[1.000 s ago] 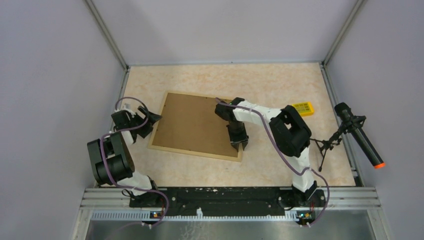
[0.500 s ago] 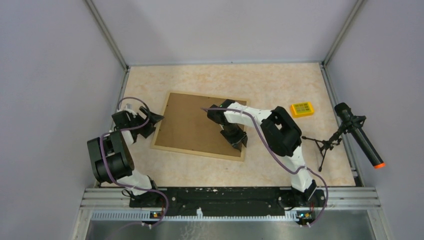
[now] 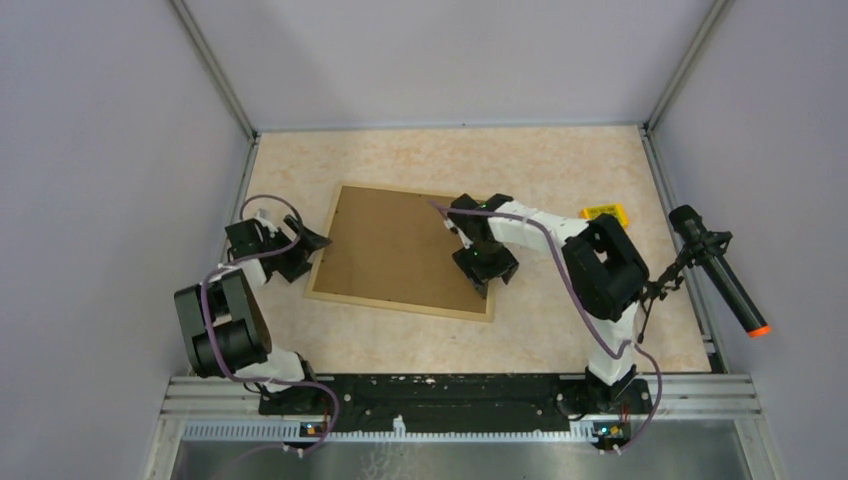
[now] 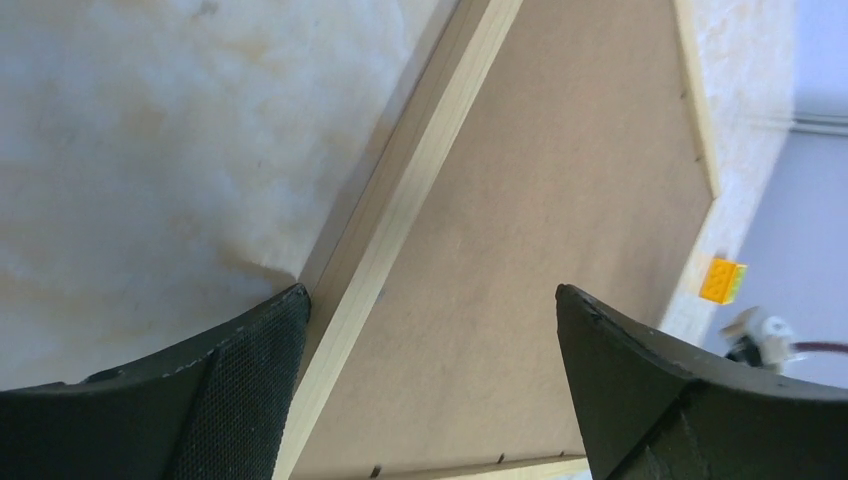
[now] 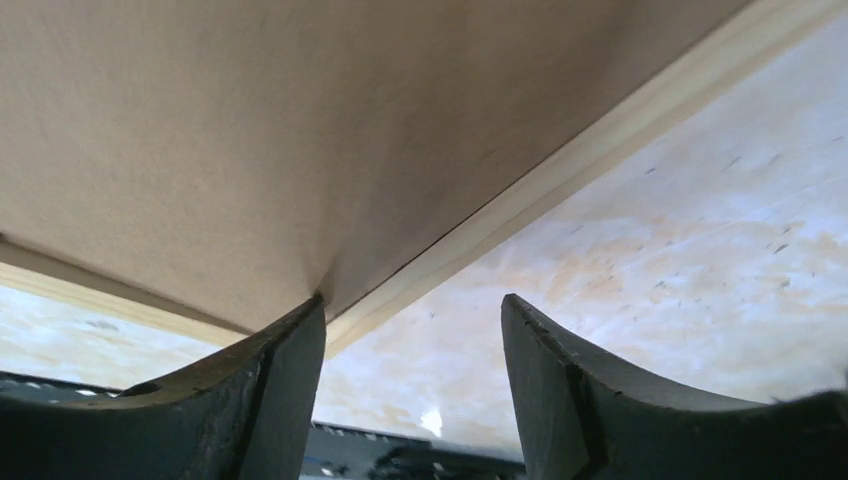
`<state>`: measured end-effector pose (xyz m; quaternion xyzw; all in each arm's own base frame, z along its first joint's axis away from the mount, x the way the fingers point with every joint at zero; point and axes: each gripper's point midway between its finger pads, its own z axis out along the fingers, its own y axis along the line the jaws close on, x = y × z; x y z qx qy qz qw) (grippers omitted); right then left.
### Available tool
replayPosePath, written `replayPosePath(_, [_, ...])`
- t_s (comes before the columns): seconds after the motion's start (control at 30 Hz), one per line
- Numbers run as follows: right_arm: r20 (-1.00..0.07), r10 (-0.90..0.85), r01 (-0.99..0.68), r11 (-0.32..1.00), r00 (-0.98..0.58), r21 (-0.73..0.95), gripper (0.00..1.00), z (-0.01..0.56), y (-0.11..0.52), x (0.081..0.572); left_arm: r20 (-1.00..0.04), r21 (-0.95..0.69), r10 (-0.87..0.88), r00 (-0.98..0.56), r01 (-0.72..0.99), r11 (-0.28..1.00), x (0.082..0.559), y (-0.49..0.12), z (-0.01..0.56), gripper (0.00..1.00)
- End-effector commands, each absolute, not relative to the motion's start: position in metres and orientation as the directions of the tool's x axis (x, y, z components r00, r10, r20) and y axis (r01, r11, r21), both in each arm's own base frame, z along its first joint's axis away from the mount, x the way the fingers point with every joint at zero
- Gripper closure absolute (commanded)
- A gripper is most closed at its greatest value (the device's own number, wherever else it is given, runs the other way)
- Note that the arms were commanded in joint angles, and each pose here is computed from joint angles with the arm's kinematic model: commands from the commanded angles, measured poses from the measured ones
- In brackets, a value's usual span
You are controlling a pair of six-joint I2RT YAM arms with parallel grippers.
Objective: Put the photo into the frame
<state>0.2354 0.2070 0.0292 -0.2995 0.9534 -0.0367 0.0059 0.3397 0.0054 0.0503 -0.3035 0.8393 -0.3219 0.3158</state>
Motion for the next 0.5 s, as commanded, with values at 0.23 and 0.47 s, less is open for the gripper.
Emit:
replayPosePath(0.23, [-0.277,-0.048,-0.154,0.915,-0.960,0.374,0.55,0.047,0.207,0.318,-0.359,-0.634,-0.669,-0.651,-0.357,0.687,0.326,0.011,0.068,0.01])
replayPosePath(0.47, [-0.206,-0.052,-0.129,0.915,-0.977,0.382,0.68,0.021,0.200,0.299,-0.291,-0.652,-0.662,-0.691,-0.363,0.666,0.343,0.011,0.052,0.01])
